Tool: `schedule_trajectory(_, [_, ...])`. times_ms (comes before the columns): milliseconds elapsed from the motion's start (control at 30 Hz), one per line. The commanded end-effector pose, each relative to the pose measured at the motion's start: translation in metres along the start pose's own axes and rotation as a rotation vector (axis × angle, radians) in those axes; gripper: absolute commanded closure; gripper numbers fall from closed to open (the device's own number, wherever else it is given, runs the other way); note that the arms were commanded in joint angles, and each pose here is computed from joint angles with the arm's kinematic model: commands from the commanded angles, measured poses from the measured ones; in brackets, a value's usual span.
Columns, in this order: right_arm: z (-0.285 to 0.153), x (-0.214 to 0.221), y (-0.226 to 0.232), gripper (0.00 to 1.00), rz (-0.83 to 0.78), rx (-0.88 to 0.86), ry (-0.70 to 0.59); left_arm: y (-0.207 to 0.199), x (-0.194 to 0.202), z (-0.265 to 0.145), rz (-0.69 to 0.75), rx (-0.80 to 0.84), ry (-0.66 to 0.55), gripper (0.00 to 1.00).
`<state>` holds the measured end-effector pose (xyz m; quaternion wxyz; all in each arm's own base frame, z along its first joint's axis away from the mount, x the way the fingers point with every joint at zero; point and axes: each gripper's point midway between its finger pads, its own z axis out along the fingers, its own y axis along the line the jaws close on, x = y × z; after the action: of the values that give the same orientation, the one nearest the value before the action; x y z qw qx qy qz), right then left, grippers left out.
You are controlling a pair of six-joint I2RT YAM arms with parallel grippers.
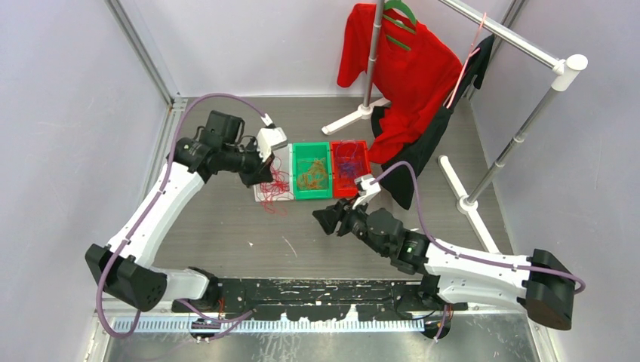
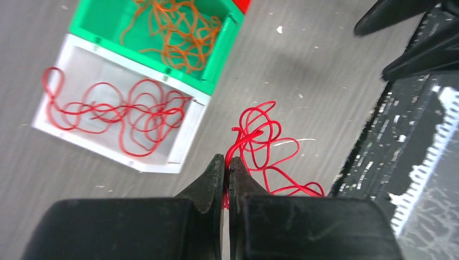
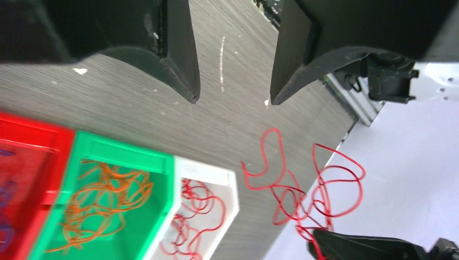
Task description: Untangle the cables
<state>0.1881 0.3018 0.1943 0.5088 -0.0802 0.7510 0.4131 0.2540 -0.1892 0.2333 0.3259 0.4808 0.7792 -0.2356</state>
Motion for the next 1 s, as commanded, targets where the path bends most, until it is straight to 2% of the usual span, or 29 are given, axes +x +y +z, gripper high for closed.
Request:
schedule_trajectory(0, [-0.013,-0.023,-0.030,0.40,0.044,0.141,-0.130,0.032,-0.021,-0.021,0.094,-0.163,-0.032,1.00])
schedule_trajectory(133, [-0.022,-0.030,-0.041,0.36,0.044,0.184,-0.165,0.067,-0.025,-0.013,0.112,-0.270,-0.026,1.00])
schedule_trajectory(400, [-0.031,-0.038,-0.051,0.36,0.036,0.228,-0.197,0.147,-0.033,0.024,0.130,-0.475,-0.063,1.00])
schedule_trajectory(567, [-0.034,-0.038,-0.055,0.36,0.035,0.244,-0.205,0.186,-0.021,0.054,0.148,-0.583,-0.064,1.00])
schedule_trajectory(967, [-0.037,-0.035,-0.066,0.36,0.017,0.284,-0.207,0.201,0.045,0.131,0.051,-0.507,0.056,1.00])
